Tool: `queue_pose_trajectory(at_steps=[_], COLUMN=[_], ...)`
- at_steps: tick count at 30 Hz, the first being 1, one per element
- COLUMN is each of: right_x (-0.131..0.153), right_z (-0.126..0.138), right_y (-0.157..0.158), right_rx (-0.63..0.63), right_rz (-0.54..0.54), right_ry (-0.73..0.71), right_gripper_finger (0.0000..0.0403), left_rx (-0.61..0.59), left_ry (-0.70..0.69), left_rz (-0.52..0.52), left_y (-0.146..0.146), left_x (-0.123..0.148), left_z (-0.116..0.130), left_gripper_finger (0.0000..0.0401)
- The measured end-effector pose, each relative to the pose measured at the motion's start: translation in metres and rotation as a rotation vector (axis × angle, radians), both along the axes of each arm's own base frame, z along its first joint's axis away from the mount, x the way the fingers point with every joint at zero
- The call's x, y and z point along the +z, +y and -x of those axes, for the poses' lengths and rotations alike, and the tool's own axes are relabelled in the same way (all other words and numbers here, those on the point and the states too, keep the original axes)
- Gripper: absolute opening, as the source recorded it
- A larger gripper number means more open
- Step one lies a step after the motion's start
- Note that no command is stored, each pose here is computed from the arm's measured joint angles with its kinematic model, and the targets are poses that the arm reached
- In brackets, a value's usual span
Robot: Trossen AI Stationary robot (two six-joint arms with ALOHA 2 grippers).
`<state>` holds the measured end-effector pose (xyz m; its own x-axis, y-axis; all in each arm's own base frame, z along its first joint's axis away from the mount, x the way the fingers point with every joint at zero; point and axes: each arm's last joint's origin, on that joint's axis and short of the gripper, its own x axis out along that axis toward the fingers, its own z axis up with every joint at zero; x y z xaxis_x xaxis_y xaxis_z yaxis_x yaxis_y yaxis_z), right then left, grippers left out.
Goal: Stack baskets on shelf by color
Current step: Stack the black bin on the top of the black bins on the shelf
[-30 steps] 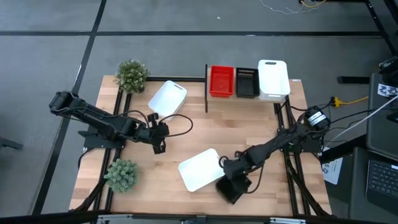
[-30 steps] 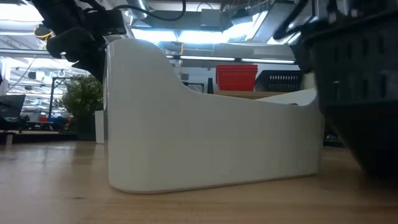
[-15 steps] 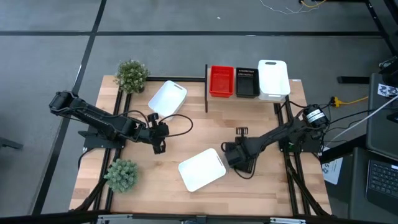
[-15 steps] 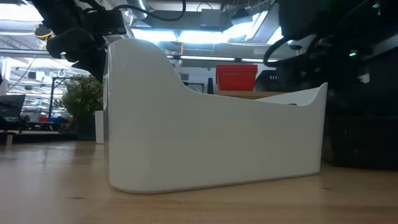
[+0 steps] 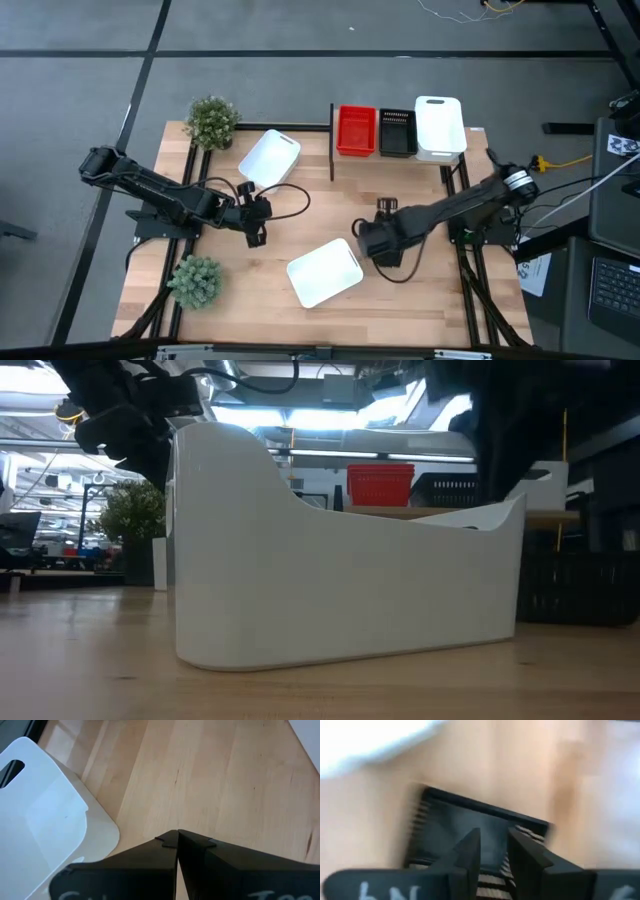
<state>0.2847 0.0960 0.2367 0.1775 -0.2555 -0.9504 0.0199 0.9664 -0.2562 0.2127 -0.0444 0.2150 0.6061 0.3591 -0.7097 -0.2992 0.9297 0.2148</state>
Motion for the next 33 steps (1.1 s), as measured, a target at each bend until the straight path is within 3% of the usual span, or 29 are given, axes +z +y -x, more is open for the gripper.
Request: queue_pose_trajectory(at_steps=[3, 11, 17, 33], right_x=[0.009, -0.025, -0.04, -0.053], right_z=[-0.002, 0.013, 0.026, 0.037], right_y=[0.013, 0.049, 0.058, 0.058], right_rx=[-0.033, -0.14, -0.256, -0.266], right_rz=[-0.156, -0.257, -0.188, -0.165], right_ry=[-0.089, -0.162, -0.239, -0.199], right_gripper_finger=[0.0093, 0.0093, 0.0093, 0.0094], left_rx=[0.0, 0.0, 0.005, 0.025], left_ry=[0.0, 0.01, 0.044, 0.035], left_rz=[0.0, -0.003, -0.009, 0.008], left_y=[0.0, 0.0, 0.002, 0.002], left_x=[0.0, -0.004, -0.014, -0.018], left_z=[0.0, 0.001, 0.006, 0.007], left_gripper_finger=[0.0, 0.0, 0.0, 0.0])
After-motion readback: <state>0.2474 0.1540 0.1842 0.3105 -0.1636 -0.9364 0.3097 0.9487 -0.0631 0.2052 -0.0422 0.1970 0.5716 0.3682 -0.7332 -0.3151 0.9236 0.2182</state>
